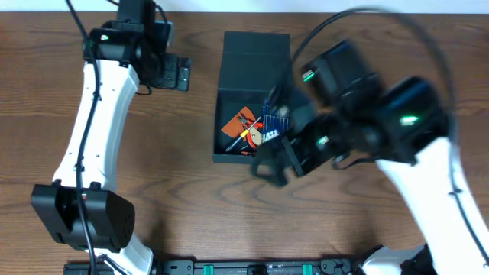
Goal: Pack container
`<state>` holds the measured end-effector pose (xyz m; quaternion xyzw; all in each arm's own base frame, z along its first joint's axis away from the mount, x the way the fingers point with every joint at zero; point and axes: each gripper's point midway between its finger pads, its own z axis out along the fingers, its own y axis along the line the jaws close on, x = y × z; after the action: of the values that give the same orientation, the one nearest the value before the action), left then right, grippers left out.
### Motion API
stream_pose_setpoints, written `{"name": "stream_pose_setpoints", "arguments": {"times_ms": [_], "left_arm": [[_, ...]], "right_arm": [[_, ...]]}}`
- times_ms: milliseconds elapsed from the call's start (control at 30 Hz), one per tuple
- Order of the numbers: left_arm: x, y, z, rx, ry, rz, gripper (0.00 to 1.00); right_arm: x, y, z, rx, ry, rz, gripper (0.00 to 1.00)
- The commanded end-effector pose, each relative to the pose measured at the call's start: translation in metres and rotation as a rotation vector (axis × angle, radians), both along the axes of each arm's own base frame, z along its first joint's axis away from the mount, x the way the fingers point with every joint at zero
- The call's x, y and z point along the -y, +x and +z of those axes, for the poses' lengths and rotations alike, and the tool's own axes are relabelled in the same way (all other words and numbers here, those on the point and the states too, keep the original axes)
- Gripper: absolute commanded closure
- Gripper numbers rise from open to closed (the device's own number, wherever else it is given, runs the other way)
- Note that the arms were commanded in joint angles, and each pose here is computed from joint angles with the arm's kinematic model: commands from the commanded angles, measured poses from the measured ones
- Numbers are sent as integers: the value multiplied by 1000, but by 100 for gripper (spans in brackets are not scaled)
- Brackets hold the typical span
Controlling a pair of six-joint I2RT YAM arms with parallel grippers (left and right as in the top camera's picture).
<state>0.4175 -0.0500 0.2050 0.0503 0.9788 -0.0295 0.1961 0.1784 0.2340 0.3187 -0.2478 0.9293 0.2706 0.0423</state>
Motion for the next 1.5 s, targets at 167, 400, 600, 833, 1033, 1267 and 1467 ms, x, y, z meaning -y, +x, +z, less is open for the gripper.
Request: {"name": "stream_pose_setpoints", "arguments": {"times_ms": [167,400,600,833,1033,1267,1467], "left_arm": [[-13,1,5,7,-4,63,1],[-13,1,5,5,-3,63,1],[-13,0,4,0,-2,63,1],[-13,0,4,0,-2,63,1],[-13,0,4,0,-2,63,1],[-14,-2,3,-9,-1,63,1],[-14,-4,2,-18,0,63,1]], "right_arm": [[11,-29,-80,-215,-272,-77,13],[9,-27,-97,-228,-281,-81,87],[5,-23,-118,-223,-283,-60,99],[4,-22,-174,-236,-300,-38,99],[-4,-11,-194,-228,-294,-33,99],[-11,12,-217,-220,-287,-29,99],[1,39,-227,-214,-277,-99,99]]}}
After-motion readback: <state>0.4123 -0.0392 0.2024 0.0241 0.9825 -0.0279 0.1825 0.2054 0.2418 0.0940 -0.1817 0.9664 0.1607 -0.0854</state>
